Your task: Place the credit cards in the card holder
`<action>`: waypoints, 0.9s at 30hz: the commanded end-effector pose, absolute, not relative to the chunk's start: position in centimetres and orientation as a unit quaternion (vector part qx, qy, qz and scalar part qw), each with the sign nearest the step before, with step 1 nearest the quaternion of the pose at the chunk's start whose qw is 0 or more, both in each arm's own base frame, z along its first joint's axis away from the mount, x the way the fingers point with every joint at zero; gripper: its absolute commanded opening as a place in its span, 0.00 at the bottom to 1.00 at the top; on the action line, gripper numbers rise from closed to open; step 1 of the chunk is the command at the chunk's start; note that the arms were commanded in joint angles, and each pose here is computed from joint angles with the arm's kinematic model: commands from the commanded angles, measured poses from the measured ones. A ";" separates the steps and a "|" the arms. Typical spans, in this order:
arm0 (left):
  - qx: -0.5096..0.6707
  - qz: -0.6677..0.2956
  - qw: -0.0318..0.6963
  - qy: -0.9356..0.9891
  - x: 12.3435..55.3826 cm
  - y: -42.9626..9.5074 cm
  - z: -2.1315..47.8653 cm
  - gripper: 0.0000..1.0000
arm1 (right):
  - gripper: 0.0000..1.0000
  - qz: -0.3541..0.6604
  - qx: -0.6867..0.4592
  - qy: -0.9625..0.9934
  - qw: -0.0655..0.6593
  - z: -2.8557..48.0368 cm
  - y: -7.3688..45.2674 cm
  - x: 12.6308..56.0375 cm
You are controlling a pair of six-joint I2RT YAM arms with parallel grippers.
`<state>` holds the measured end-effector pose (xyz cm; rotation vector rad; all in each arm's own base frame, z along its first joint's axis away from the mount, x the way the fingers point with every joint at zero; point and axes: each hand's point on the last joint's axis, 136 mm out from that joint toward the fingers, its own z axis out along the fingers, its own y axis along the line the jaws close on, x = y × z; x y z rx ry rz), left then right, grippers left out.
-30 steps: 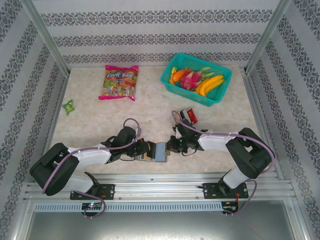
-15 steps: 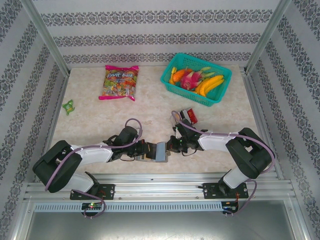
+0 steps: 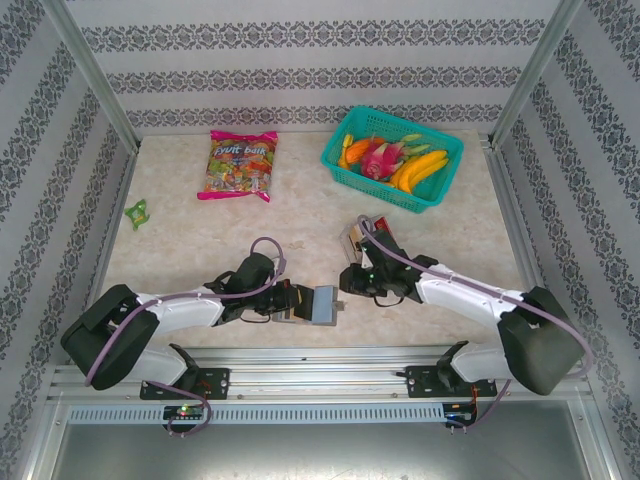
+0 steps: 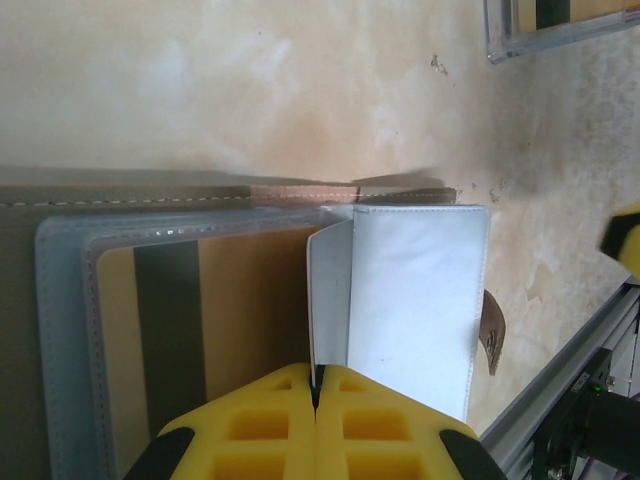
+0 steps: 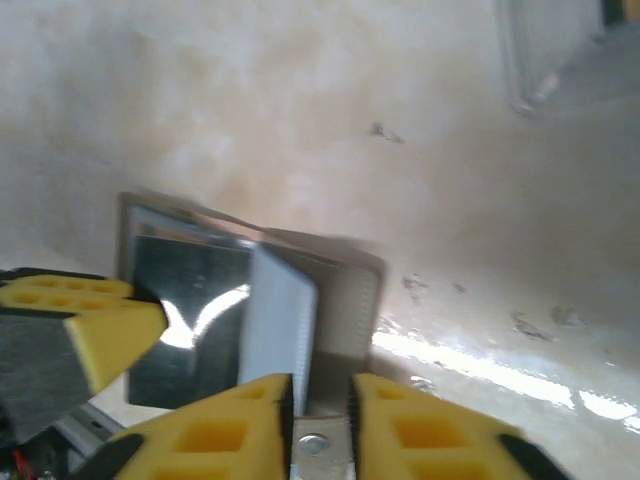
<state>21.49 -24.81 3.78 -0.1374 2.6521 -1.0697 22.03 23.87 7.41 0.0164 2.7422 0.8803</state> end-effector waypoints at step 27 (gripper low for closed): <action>-0.066 -0.417 0.123 0.898 20.3 -25.6 4.1 0.01 | 0.08 0.146 -0.025 0.988 0.036 -0.4 23.7 19.2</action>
